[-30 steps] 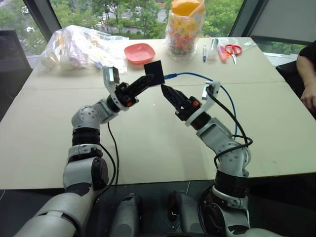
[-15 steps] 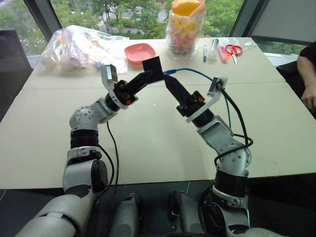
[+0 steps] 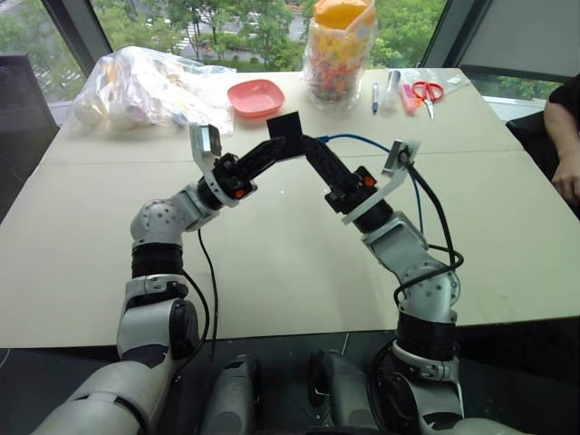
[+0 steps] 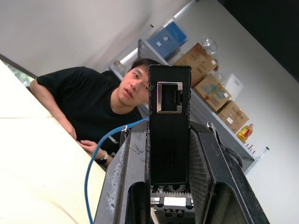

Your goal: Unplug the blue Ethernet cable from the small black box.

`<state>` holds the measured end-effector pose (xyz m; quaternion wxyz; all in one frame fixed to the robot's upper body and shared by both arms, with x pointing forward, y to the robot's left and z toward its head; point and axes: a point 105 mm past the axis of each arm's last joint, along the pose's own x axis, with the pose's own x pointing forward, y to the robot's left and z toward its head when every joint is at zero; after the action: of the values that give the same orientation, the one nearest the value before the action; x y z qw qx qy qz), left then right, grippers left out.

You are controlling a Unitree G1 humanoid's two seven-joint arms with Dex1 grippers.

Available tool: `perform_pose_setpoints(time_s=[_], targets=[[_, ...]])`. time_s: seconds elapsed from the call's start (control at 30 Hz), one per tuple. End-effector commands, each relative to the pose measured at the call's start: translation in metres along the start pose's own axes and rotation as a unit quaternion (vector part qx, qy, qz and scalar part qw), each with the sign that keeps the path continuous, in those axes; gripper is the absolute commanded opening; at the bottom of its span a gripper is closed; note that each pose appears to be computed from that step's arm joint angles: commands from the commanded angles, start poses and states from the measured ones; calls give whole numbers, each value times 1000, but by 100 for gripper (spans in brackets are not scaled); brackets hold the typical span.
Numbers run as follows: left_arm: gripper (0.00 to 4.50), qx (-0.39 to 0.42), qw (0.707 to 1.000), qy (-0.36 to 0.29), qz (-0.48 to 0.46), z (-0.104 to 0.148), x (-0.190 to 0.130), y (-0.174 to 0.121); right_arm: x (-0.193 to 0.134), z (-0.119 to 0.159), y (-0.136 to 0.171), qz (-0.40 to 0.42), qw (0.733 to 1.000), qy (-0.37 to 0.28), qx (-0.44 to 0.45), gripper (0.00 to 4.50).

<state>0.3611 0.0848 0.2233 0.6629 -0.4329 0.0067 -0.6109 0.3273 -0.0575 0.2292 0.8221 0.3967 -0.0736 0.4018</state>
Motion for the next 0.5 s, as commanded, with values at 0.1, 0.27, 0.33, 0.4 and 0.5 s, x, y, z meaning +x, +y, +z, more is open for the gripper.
perform_pose_setpoints(time_s=[0.1, 0.27, 0.33, 0.4, 0.5], targets=[[49, 0, 1000, 7, -26, -4, 5, -11, 2, 5, 5, 17, 1000, -17, 2, 283], [49, 2, 1000, 6, -23, -4, 4, -10, 4, 4, 4, 17, 999, -25, 9, 30], [49, 3, 1000, 4, -21, -3, 3, -10, 4, 4, 4, 18, 999, -28, 14, 4], [49, 4, 1000, 3, -20, -2, 3, -9, 4, 4, 4, 18, 999, -27, 15, 4], [49, 9, 1000, -1, -13, 0, 2, -7, 4, 4, 1, 12, 999, -27, 20, 4]])
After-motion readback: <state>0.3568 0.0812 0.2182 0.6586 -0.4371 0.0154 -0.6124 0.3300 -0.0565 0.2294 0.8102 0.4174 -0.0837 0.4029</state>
